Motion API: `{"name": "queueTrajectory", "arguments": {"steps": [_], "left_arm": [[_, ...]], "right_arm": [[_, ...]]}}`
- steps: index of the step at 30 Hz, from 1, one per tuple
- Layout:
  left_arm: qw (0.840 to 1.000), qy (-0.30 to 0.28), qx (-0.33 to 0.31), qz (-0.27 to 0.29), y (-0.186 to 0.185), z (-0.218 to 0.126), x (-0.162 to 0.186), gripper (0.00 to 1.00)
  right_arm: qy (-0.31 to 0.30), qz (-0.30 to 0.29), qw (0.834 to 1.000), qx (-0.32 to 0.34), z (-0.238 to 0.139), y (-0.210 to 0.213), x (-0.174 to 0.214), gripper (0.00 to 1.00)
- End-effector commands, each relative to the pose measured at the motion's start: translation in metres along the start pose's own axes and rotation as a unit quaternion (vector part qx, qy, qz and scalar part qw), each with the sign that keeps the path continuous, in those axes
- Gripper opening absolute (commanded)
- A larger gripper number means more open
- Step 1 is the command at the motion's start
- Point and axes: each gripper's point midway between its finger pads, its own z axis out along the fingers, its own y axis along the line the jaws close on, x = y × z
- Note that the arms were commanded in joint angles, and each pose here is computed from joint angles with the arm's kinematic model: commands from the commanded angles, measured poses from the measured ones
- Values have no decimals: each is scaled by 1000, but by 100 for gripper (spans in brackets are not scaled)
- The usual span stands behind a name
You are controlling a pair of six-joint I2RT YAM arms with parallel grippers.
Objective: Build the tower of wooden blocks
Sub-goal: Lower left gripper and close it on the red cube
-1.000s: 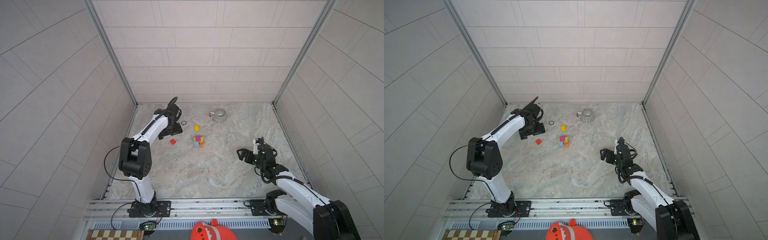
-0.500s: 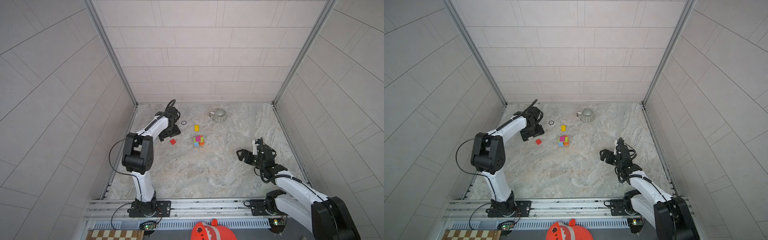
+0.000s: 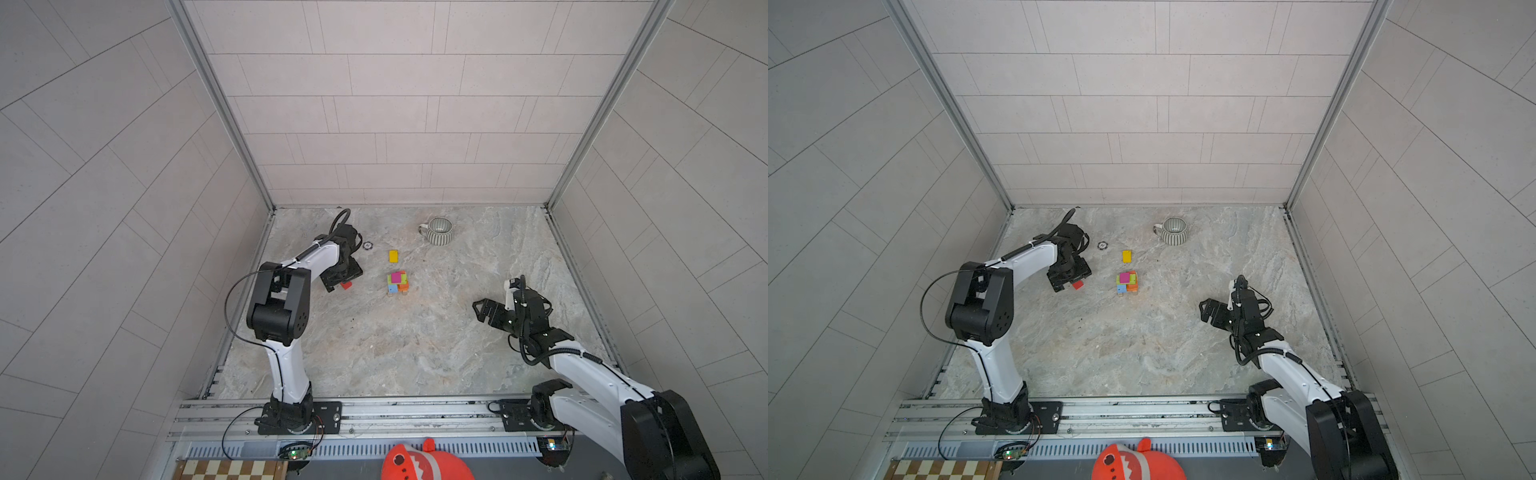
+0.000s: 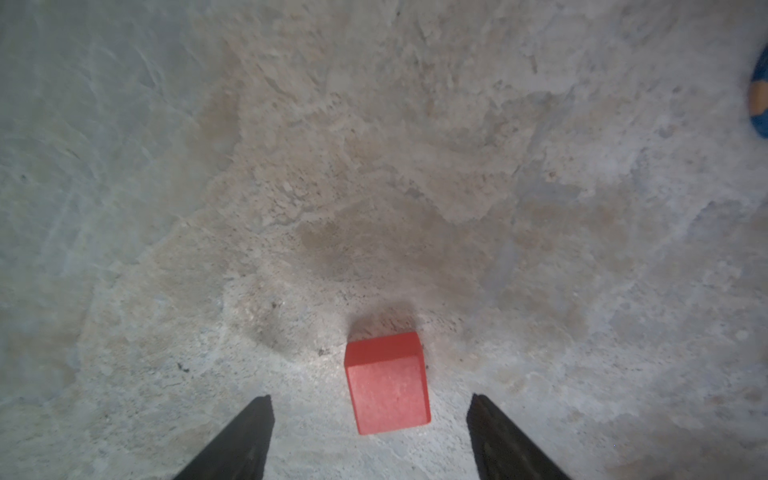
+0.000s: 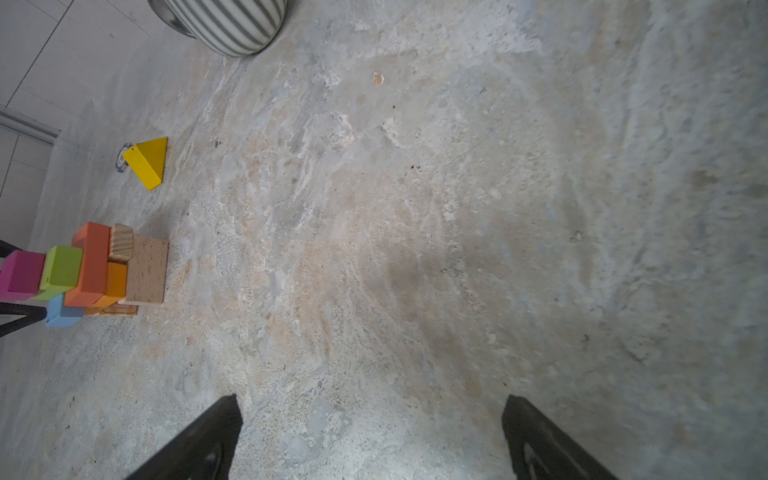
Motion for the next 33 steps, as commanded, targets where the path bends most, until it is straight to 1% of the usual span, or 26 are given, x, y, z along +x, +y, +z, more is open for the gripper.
{"name": "queueTrajectory", "arguments": {"steps": [1, 11, 14, 18, 20, 23, 29, 33], "left_arm": [[1000, 4, -11, -4, 2, 10, 3, 78], [1000, 6, -15, -2, 1, 17, 5, 61], [1000, 4, -14, 1, 0, 17, 3, 54], [1000, 0, -15, 7, -1, 14, 1, 40], [1000, -2, -12, 15, -3, 11, 1, 37], [1000, -6, -16, 26, -4, 3, -2, 34], [999, -23, -9, 42, -9, -23, -6, 33], [994, -49, 2, 98, -26, -58, -8, 33]], "right_arm": [[-2, 7, 1000, -2, 1, -1, 0, 99], [-2, 6, 1000, -3, 0, 0, 0, 99], [-1, 6, 1000, -3, 0, 0, 1, 99], [-2, 6, 1000, -2, 0, 0, 0, 99], [-2, 5, 1000, -2, 0, 0, 0, 99], [-3, 5, 1000, -2, -1, 0, 0, 99], [-4, 5, 1000, -3, -2, 0, -1, 99], [-6, 6, 1000, -3, -2, 0, -2, 100]]}}
